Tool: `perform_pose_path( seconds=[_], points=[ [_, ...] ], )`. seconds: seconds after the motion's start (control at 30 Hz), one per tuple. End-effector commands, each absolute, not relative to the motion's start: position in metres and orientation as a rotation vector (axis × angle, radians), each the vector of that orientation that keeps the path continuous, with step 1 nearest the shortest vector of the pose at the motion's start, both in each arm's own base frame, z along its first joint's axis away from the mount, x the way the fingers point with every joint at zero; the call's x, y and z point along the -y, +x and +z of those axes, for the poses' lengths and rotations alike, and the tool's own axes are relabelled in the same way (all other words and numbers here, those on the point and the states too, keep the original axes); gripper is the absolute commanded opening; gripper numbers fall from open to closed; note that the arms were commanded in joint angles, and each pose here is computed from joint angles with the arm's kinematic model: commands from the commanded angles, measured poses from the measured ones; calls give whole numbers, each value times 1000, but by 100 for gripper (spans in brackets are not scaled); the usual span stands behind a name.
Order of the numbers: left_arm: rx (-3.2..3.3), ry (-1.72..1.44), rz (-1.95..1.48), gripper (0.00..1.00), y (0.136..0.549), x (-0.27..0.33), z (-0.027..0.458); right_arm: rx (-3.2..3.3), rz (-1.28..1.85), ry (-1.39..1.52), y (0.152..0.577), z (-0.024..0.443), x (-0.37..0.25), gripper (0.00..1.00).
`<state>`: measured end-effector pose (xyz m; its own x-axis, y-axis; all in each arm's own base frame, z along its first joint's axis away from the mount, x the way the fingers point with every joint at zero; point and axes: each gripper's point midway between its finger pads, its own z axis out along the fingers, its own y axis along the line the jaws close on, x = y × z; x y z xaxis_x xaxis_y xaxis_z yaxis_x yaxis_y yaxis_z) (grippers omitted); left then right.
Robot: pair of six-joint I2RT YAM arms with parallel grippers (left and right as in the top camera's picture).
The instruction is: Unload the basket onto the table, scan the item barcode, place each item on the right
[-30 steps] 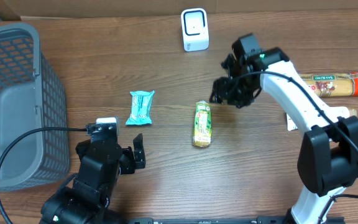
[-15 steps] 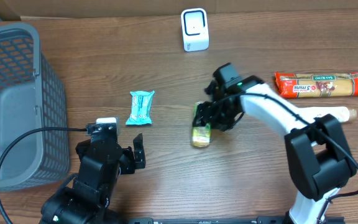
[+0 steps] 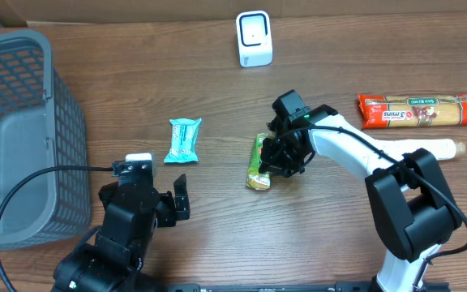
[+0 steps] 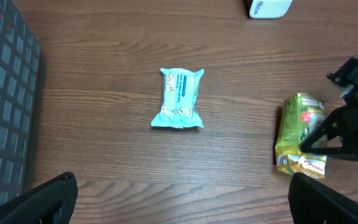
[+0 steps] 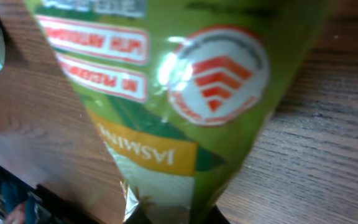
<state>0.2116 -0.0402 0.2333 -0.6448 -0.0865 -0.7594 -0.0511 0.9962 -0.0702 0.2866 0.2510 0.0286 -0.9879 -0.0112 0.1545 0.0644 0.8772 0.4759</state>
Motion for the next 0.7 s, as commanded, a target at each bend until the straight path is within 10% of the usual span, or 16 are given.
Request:
perform_pose_path(
  seconds=[0.0,0.33,0.53,0.67],
  points=[
    [-2267,-110,-50,99,212,39,233,2967,-664,-16,302,36,-239,4],
    [-2267,-110,-50,100,212,39,233,3307,458,251,336,77,-168,5],
    [-2268,-110,-50,100,212,39,233,3244,569,386,323,52,-183,6],
    [-2267,-110,-50,100,212,39,233,3136,638,438,309,30,-180,26]
  ],
)
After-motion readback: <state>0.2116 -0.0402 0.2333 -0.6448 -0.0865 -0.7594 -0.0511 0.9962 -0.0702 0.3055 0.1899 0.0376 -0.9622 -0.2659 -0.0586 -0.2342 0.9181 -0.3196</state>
